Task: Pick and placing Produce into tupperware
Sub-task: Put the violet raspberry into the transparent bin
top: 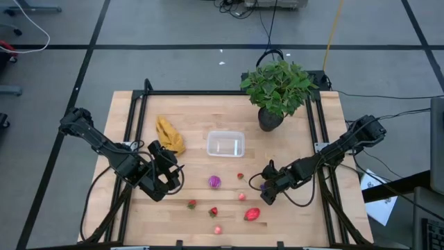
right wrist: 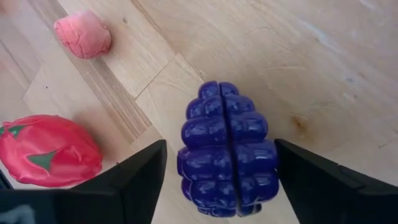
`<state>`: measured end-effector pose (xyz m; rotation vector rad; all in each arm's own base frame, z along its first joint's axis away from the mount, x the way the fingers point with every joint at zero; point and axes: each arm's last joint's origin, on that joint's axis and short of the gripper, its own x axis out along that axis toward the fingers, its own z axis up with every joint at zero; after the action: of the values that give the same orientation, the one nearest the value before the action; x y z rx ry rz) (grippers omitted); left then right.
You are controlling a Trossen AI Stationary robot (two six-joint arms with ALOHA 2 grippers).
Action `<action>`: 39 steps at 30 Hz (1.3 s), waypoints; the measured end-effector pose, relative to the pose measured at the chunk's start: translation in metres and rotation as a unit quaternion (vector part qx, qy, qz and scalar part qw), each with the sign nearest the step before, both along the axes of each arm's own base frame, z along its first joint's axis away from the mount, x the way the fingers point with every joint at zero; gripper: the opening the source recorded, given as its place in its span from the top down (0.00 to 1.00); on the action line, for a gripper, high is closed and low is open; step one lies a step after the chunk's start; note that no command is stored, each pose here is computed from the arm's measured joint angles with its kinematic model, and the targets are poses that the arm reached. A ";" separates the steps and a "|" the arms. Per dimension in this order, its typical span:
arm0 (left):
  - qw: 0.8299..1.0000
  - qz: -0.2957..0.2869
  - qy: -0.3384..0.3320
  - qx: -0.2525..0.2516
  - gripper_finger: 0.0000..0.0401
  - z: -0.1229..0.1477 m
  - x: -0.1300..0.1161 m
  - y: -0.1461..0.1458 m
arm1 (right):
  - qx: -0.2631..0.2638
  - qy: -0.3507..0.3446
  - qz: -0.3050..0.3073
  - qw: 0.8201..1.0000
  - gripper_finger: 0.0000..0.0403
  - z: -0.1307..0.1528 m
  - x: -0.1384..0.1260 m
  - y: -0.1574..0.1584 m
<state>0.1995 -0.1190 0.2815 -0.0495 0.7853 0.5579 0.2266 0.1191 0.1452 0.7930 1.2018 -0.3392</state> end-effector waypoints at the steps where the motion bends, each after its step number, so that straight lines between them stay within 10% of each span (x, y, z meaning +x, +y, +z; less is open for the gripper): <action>1: 1.000 0.000 0.000 0.000 0.31 0.000 0.000 0.000 | 0.000 0.000 0.000 1.000 0.33 0.000 0.000 0.000; 39: 1.000 0.000 0.000 0.000 0.31 0.000 0.000 0.000 | 0.030 -0.086 0.019 0.996 0.42 0.008 0.014 0.007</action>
<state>0.1994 -0.1190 0.2814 -0.0492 0.7853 0.5585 0.2406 0.1259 0.1537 0.8343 1.0682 -0.1999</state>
